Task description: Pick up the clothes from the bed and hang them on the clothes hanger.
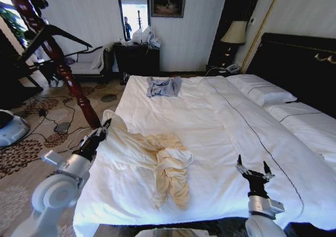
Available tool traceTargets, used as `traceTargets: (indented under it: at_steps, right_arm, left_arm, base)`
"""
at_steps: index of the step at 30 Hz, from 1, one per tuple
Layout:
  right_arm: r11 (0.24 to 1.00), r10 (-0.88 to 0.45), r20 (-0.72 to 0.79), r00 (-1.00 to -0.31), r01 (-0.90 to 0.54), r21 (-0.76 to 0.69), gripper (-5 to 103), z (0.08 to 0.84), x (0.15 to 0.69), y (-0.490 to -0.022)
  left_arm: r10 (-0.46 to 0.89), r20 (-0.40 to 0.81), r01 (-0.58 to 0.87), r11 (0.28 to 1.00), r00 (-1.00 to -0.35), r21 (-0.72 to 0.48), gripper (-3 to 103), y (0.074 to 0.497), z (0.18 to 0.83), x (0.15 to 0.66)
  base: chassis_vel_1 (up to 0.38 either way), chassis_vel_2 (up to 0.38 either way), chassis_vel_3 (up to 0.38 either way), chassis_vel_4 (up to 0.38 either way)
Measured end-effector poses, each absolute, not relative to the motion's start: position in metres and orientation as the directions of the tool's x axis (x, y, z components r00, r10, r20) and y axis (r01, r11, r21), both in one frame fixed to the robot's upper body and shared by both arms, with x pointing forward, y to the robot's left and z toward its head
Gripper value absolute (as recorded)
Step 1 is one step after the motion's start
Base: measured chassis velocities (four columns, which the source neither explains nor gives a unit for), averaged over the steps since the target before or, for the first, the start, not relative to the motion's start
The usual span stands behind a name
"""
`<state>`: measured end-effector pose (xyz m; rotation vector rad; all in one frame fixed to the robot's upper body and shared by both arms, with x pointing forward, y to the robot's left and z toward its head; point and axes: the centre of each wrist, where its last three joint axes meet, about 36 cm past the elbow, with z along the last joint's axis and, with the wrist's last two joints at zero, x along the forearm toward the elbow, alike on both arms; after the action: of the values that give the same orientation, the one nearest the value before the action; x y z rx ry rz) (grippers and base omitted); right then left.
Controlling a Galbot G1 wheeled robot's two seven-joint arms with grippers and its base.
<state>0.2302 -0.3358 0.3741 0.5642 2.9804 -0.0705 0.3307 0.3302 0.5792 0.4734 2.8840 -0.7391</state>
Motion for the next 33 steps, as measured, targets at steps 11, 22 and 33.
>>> traceTargets:
  at_steps: [11,22,33]
  right_arm:
    - [0.966,0.258,-0.134,-0.957,0.252,0.062,100,0.349,0.235,-0.318]
    - [0.972,0.235,-0.123,-0.964,0.234,0.028,100,0.332,0.231,-0.323]
    - [0.971,0.24,-0.106,-0.965,0.24,0.011,100,0.321,0.232,-0.326]
  left_arm:
    - [0.162,-0.319,0.301,0.837,-0.934,-0.457,1,0.374,0.643,0.393]
    - [0.131,-0.334,0.288,0.829,-0.934,-0.48,1,0.387,0.65,0.42]
    - [0.063,-0.252,0.18,0.861,-0.966,-0.475,1,0.402,0.643,0.417]
  base:
    - [0.0,0.0,0.0,0.0]
    - [0.0,0.0,0.0,0.0]
    - [0.0,0.0,0.0,0.0]
